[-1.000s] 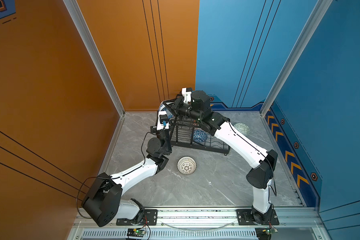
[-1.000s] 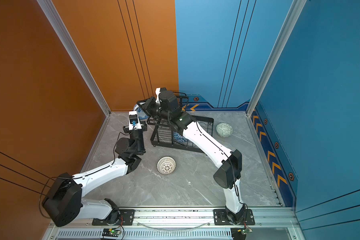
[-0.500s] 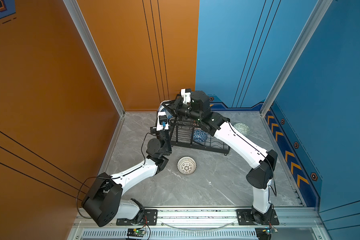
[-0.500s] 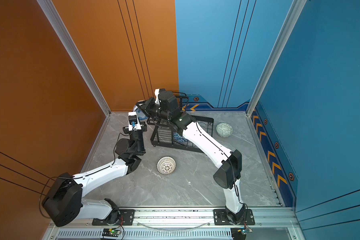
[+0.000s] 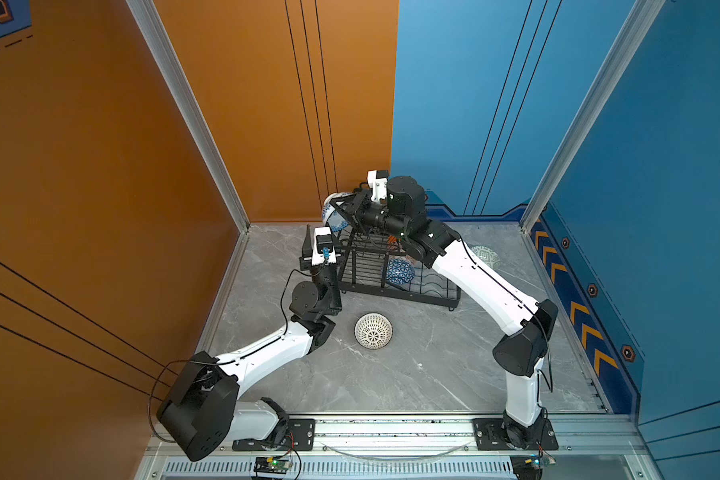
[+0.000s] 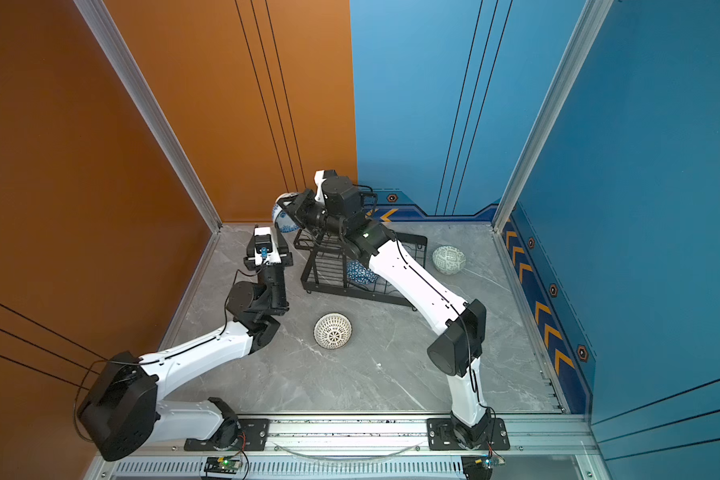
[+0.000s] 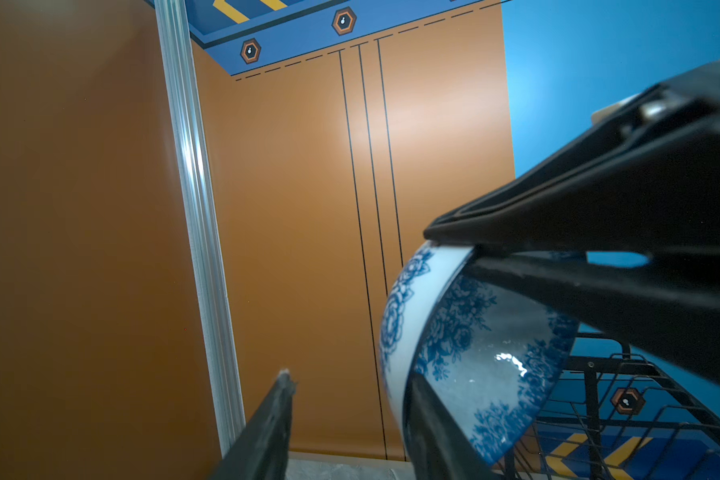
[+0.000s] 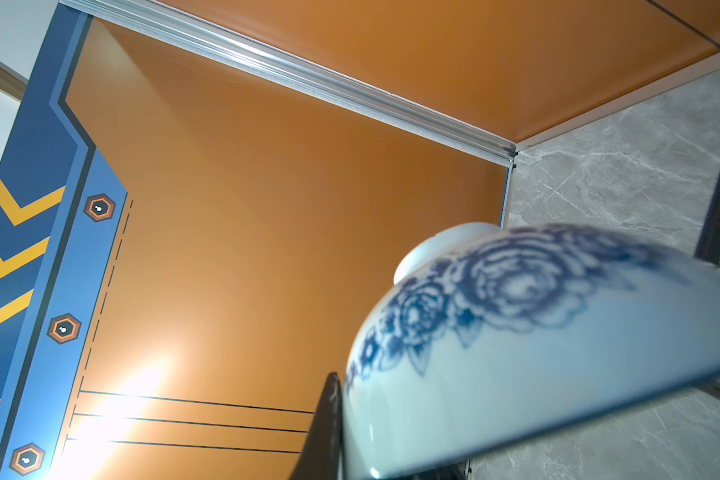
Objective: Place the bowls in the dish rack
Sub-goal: 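Open and withdraw the left gripper while the right gripper lifts the floral bowl, then carry the floral bowl with the right gripper toward the rack's far end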
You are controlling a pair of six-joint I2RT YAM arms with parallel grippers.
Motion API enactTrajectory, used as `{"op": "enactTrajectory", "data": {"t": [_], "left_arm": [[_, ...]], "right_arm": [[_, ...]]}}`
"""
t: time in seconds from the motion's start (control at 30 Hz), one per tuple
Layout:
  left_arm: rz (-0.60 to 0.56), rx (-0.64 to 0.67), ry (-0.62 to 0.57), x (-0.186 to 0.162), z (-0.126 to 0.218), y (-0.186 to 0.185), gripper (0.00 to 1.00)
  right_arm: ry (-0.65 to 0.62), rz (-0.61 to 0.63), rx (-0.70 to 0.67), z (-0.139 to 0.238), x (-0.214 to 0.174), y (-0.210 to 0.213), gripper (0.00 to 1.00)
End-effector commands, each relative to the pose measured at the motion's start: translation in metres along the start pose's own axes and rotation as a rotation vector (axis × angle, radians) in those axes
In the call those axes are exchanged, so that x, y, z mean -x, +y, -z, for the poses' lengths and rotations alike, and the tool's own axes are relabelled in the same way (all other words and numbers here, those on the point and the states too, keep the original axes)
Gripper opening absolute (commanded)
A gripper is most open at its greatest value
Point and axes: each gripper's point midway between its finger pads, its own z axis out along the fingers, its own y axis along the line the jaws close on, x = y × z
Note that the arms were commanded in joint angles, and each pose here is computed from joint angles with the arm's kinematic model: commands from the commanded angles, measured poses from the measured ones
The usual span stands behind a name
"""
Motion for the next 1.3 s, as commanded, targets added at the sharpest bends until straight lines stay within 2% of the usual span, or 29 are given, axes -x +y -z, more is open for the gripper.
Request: {"op": "enactTrajectory", "data": {"t": [0.0,0.07,0.1,0.23,0.37,0.5,0.97,1.27], "left_arm": [[0.078,0.092,-0.014,0.013,0.004,0.029,0.62],[0.098,0.104,-0.005,0.013,0.006,0.035,0.89],[0.109,0.111,-0.001,0.012,0.008,0.038,0.98],[0.158,0.111,0.021,0.013,0.014,0.047,0.98],[0.217,0.084,0.050,0.013,0.019,0.051,0.98],[0.289,0.008,0.102,0.015,0.018,0.043,0.98],[0.506,-0.374,0.267,0.030,0.017,-0.031,0.98],[0.547,-0.645,0.377,0.049,0.023,-0.096,0.98]], "right_arm": [[-0.136,0.077,0.043,0.014,0.043,0.022,0.00],[-0.145,0.083,0.044,0.015,0.047,0.023,0.00],[-0.149,0.087,0.045,0.017,0.048,0.025,0.00],[-0.156,0.111,0.043,0.022,0.049,0.029,0.00],[-0.205,0.125,0.023,0.037,0.073,0.025,0.00],[-0.237,0.142,0.003,0.054,0.082,0.022,0.00],[-0.416,0.146,-0.035,0.154,0.137,0.005,0.00],[-0.532,0.049,-0.139,0.205,0.175,-0.074,0.00]]}}
